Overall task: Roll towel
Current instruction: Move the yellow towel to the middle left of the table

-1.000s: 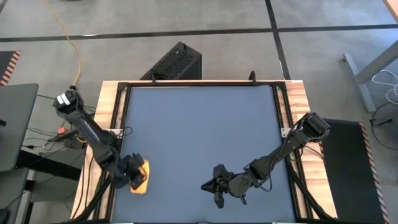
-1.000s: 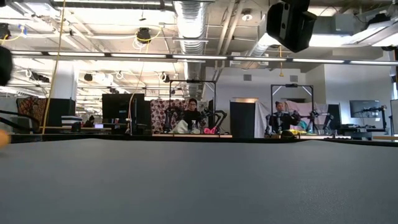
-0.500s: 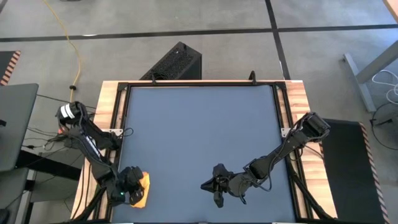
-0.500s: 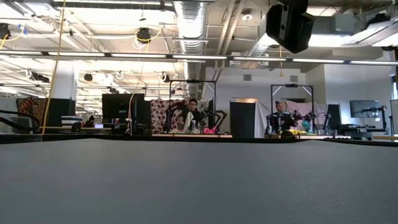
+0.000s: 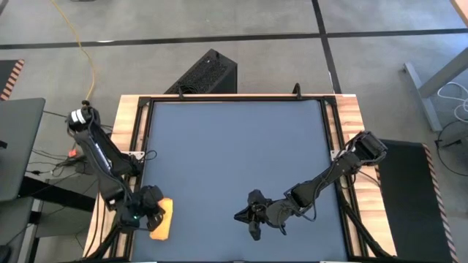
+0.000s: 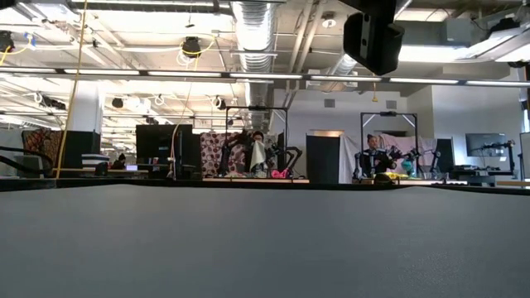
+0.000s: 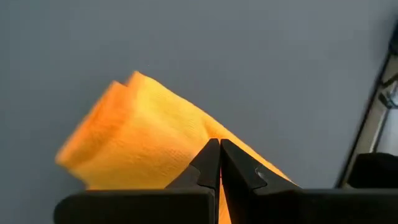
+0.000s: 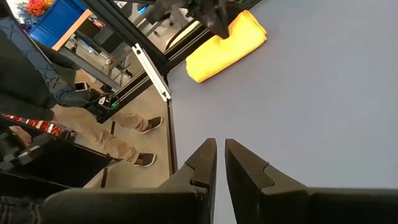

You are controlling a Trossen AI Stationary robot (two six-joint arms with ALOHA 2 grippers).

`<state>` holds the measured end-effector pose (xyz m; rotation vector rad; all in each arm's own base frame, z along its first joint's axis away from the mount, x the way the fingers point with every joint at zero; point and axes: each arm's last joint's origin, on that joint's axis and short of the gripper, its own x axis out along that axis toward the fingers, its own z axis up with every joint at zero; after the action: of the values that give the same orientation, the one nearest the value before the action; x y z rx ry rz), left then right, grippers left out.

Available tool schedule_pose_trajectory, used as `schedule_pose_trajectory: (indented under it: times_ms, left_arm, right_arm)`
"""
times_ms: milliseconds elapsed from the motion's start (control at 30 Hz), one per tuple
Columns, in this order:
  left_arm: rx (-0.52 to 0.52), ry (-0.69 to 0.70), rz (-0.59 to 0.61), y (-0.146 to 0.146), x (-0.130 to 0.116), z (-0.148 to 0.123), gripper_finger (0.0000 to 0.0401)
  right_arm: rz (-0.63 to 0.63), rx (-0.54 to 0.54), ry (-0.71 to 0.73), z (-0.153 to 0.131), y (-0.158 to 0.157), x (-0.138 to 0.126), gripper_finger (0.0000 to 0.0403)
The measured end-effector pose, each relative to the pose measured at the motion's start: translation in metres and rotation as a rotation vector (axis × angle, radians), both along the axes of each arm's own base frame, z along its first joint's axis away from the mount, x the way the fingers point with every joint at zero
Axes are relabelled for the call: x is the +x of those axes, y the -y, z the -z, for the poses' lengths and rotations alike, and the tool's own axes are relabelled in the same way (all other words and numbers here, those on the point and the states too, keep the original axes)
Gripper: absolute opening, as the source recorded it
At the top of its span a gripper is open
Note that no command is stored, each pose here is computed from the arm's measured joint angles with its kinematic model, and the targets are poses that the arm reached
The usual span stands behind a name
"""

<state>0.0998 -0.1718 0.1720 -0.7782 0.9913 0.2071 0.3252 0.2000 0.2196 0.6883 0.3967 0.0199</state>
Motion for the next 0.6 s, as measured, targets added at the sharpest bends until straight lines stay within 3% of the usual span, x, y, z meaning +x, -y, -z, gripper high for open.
schedule_pose_trajectory:
  times_ms: [300,600]
  left_arm:
    - [0.118,-0.09,-0.02,-0.021,-0.005,-0.001,0.0]
    - [0.132,-0.129,-0.003,-0.025,-0.005,0.001,0.0]
  right_arm:
    - [0.0,0.001,0.0,0.0,0.0,0.0,0.0062]
    - [-0.005,0.003,0.001,0.0,-0.001,0.0,0.0062]
